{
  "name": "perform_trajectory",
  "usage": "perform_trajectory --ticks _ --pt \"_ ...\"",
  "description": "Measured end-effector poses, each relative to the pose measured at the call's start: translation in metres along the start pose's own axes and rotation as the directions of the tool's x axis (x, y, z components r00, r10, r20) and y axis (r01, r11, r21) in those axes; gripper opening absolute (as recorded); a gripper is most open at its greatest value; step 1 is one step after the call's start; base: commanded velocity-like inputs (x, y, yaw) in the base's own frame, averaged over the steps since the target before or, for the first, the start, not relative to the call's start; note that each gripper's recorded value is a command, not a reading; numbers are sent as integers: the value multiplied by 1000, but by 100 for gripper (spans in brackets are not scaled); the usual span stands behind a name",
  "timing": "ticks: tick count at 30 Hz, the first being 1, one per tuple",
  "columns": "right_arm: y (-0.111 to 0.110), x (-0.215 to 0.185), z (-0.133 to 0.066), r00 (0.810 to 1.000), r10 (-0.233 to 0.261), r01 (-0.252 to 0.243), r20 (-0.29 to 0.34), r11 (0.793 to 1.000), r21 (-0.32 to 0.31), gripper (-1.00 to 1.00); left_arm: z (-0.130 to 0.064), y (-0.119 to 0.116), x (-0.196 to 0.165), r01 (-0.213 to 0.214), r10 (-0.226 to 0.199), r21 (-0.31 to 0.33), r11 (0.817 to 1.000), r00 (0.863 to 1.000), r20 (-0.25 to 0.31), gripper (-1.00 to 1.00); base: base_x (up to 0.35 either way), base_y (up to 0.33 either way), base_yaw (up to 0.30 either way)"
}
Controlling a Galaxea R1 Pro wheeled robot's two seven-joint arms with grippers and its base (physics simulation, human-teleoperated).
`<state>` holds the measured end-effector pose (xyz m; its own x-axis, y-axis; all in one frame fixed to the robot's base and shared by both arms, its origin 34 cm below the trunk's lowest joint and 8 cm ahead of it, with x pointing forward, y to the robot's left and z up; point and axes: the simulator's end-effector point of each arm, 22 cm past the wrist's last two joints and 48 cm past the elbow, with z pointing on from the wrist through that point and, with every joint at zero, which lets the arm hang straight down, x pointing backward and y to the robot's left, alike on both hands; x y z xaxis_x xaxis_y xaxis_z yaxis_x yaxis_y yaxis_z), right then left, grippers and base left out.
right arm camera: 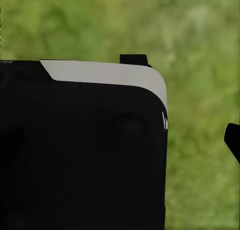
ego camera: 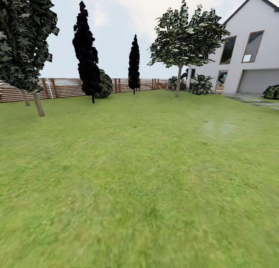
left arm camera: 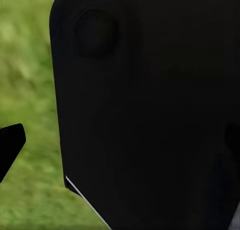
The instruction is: Take the three Easter eggs out of the wicker basket on the lawn in the garden, then place them on the lawn next to a single tree (choose any tree) so that all three eggs are next to the same tree and none are left in the basket.
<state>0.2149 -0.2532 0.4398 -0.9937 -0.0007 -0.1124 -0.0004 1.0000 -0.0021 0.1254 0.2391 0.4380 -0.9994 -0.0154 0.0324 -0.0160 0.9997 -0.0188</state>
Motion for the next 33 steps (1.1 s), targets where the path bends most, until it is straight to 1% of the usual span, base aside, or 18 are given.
perform_trajectory --ticks 8,33 --pt "0 -4 0 1000 -1 1 18 1000 0 100 0 0 0 0 0 0 1000 1000 0 100 0 0 268" --pt "0 -4 0 1000 -1 1 19 1000 -1 100 0 0 0 1 -1 0 1000 1000 0 100 0 0 288"
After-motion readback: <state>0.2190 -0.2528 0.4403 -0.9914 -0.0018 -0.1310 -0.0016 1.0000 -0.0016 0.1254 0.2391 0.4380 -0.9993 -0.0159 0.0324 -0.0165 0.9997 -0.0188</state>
